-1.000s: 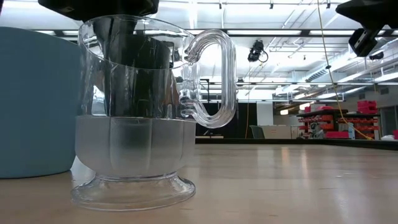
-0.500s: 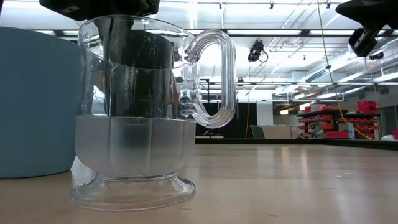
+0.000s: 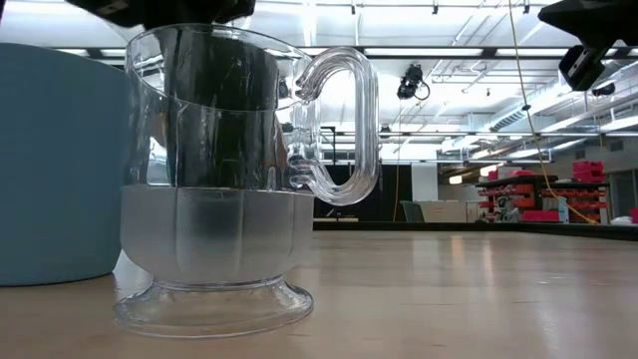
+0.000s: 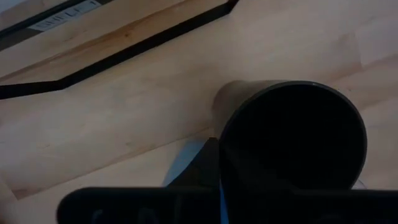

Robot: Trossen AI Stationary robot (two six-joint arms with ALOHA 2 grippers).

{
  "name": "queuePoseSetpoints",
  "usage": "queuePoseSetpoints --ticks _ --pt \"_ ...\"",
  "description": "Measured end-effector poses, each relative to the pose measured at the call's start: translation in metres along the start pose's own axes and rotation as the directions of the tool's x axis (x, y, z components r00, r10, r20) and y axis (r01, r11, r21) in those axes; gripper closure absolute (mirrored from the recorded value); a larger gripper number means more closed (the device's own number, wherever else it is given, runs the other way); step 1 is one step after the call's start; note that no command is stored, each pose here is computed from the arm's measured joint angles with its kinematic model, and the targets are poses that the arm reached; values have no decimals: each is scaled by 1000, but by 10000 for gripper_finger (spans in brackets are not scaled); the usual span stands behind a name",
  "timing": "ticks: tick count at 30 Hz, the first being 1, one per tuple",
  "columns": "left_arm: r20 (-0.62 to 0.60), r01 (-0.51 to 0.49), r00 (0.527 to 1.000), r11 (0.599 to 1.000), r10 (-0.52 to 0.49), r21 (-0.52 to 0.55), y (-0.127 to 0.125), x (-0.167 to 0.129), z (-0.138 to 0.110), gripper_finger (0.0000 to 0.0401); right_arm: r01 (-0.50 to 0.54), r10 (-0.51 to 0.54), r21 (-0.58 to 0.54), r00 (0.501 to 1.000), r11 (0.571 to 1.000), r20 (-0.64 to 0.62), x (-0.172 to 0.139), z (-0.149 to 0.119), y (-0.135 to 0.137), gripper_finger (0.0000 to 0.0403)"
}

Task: Stack small to large cups/mugs on shelf
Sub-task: Put the black cup on the shelf

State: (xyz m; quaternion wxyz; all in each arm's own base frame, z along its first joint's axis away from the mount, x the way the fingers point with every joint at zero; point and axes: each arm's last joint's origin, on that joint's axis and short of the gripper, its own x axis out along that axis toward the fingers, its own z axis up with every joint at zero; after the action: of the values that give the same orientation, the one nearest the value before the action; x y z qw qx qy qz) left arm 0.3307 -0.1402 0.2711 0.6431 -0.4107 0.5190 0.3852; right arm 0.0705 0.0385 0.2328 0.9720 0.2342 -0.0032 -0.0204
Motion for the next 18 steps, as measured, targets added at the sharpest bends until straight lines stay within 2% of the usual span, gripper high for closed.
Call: queuePoseSetpoints --ticks 7,13,18 --pt "-1 124 992 991 -124 43 -12 -37 7 397 0 0 0 1000 1000 0 0 0 0 386" --pt "10 125 992 990 -126 58 -8 -71 17 397 0 0 1 1000 1000 1 0 0 0 386" --pt "35 220 974 971 -224 96 -9 -106 25 397 0 0 1 1000 1000 1 0 0 0 386"
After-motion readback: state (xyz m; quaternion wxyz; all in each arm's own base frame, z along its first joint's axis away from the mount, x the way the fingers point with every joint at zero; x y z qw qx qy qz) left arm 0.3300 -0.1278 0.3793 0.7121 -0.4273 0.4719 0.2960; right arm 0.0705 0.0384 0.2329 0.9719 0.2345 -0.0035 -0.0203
